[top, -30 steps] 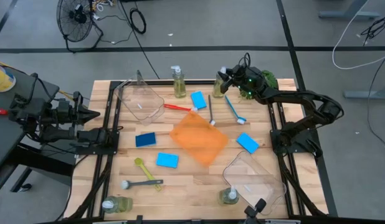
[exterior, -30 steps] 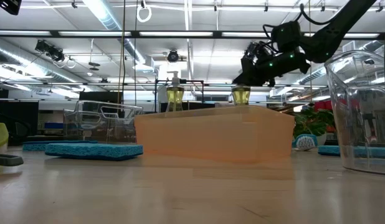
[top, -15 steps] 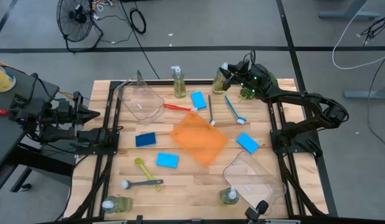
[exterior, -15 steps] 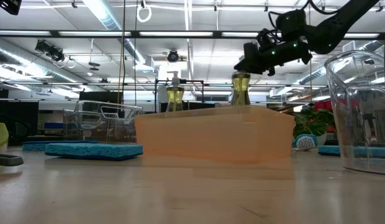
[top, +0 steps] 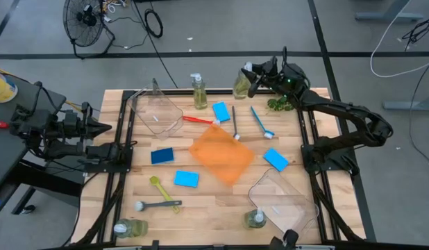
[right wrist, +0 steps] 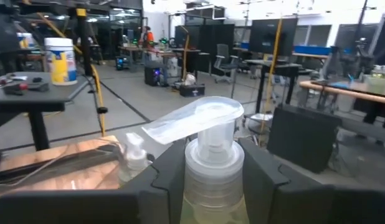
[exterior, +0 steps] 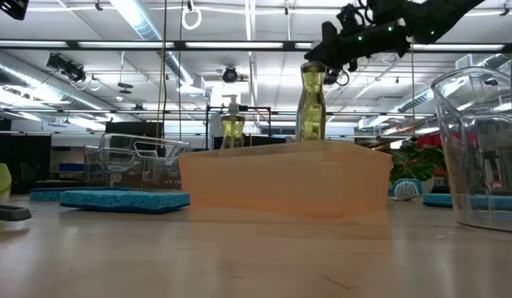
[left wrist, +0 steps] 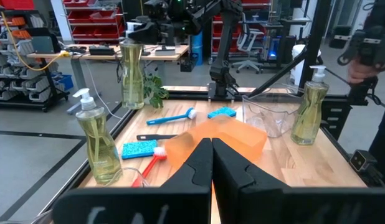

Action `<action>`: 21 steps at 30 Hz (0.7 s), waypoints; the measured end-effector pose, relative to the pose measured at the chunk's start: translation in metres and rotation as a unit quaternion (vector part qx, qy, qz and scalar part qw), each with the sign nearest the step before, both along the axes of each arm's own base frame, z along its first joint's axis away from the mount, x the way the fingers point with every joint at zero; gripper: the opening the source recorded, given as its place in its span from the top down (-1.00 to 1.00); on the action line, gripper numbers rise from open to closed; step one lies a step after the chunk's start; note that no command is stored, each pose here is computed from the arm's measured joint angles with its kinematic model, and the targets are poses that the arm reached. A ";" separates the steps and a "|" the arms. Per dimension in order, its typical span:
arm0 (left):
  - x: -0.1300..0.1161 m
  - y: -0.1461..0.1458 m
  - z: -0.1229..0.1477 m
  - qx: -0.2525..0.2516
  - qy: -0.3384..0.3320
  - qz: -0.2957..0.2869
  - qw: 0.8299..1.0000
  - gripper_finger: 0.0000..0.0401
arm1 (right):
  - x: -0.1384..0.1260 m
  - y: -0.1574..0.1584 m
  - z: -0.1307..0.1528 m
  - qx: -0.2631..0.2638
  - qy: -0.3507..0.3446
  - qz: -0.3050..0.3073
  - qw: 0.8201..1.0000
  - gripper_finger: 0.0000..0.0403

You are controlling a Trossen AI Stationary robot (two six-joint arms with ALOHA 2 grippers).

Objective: Pick & Place Kitchen Sink Supplies
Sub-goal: Put the yellow dish soap into the orange bin

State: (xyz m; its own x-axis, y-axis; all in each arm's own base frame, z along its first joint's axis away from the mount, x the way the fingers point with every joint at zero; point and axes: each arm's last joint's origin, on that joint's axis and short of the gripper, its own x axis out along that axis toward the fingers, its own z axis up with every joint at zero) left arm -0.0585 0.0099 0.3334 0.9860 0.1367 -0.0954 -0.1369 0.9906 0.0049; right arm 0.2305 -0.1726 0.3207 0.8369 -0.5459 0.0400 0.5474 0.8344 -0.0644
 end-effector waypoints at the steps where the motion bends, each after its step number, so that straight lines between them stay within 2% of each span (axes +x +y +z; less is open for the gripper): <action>1: 0.000 0.000 0.000 0.000 0.000 0.000 1.000 0.99 | 0.002 0.002 0.001 0.001 0.001 0.005 1.000 0.42; 21: 0.000 0.000 0.000 0.000 0.000 0.000 1.000 0.99 | 0.031 0.059 0.001 0.003 0.007 0.143 0.990 0.42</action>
